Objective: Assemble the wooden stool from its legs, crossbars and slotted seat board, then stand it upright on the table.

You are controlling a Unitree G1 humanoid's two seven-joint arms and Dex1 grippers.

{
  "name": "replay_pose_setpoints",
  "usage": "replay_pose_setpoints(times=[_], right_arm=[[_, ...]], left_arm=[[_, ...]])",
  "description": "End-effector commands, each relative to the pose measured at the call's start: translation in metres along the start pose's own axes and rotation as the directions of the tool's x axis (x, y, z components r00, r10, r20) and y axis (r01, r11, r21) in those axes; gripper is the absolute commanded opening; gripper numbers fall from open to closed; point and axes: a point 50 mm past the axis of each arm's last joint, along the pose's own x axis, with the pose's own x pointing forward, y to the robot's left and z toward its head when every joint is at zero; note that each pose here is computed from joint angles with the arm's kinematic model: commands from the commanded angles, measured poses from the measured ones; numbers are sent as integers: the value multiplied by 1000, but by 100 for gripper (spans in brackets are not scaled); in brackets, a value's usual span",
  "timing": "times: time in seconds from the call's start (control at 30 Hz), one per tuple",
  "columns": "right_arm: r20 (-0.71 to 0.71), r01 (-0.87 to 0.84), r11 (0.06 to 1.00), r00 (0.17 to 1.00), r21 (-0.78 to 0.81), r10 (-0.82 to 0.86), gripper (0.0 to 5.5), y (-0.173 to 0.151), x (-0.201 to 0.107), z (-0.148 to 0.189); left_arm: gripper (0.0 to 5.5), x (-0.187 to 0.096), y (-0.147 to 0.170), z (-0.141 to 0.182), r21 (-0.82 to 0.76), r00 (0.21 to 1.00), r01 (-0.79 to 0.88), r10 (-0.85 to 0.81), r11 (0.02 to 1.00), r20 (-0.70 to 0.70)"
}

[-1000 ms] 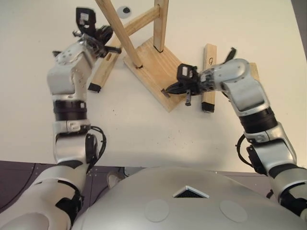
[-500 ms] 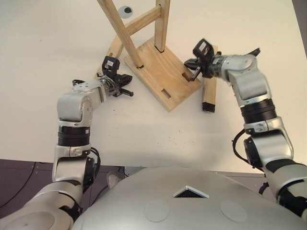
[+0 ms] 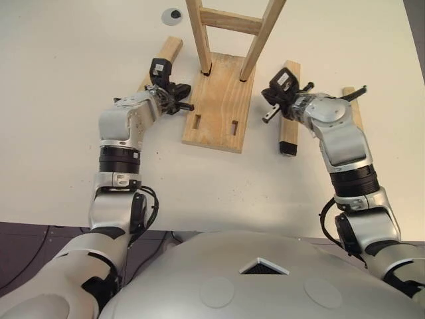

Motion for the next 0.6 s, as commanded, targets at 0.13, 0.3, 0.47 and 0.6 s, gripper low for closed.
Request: replay_pose_setpoints(times=[0.13, 0.3, 0.47, 0.6], right_arm=[[138, 325, 880, 910, 345, -390, 50, -62, -18, 16], [-26, 479, 782, 858, 399, -513, 122, -101, -49, -36], [-143, 469, 824, 883, 320, -447, 207, -119, -79, -63], [-238, 360, 848, 928, 389, -285, 273, -116, -88, -75]], left_arm=[[0, -38, -13, 36, 83, 992, 9, -20, 996, 126], [0, -56, -10, 37, 31, 972, -90, 81, 995, 219], [0, -83, 1, 19, -86, 914, -252, 266, 964, 306], [0, -86, 1, 9, -158, 884, -290, 327, 944, 333]])
